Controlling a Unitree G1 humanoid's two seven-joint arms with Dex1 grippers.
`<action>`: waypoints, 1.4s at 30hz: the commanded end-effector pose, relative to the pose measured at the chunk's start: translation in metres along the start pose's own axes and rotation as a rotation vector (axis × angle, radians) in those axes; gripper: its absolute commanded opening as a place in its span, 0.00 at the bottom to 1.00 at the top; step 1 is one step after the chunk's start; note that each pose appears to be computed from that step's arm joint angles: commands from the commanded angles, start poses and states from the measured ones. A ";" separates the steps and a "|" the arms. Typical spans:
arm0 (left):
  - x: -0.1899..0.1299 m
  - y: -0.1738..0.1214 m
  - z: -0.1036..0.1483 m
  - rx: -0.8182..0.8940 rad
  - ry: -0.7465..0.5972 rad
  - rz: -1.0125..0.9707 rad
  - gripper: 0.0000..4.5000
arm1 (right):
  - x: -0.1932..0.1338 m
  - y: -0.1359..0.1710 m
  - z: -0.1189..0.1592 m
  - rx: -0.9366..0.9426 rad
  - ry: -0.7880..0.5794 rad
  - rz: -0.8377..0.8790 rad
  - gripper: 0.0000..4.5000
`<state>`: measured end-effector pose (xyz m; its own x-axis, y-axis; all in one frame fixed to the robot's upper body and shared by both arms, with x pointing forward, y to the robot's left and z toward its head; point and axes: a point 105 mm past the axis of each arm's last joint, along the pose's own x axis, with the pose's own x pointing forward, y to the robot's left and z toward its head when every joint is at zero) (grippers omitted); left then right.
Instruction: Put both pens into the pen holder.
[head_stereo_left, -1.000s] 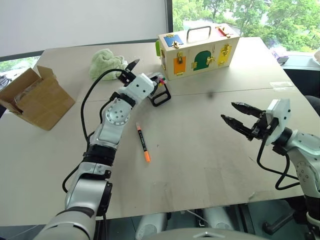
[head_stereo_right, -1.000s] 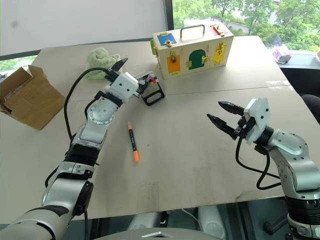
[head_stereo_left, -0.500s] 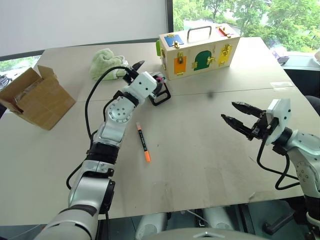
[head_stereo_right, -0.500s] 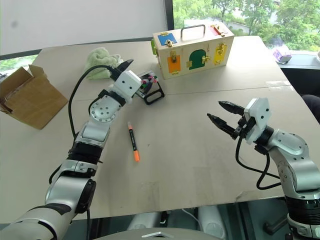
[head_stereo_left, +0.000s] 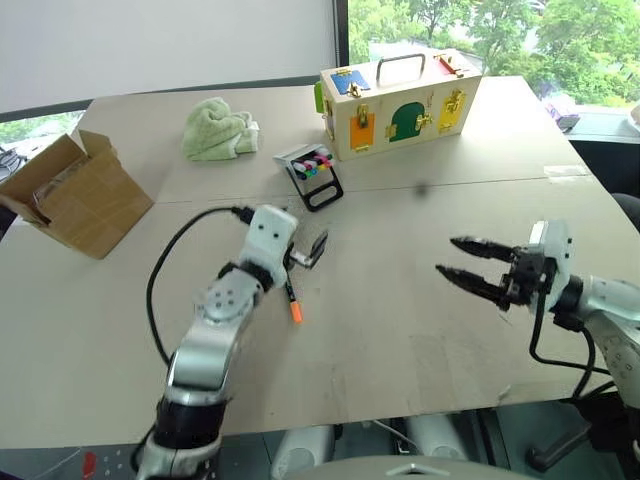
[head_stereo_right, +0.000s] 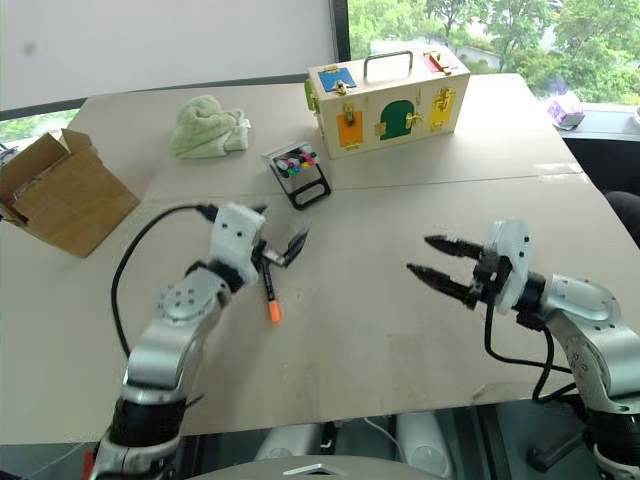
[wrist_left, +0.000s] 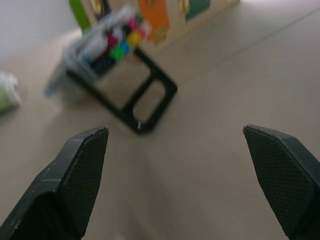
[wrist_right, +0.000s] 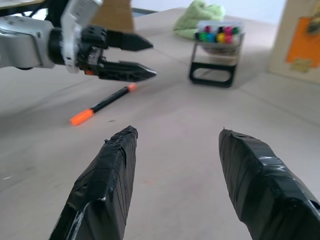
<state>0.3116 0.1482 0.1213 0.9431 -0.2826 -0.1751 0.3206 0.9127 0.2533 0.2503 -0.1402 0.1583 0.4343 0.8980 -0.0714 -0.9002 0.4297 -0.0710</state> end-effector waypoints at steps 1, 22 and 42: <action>-0.013 0.007 0.010 -0.005 0.018 0.072 1.00 | 0.004 0.016 0.006 0.001 -0.001 0.087 0.74; -0.186 0.085 -0.028 -0.022 0.233 -0.417 1.00 | 0.204 0.059 -0.023 -0.060 0.241 0.186 0.99; -0.197 0.078 -0.018 0.016 0.173 -0.258 1.00 | 0.233 0.079 -0.058 -0.223 0.626 0.071 0.56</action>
<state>0.1495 0.2779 0.1485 0.7771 -0.4717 -0.4167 0.5691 0.8094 0.1449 0.2747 0.1112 0.0911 0.3340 0.7352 -0.5898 -0.9425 0.2558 -0.2149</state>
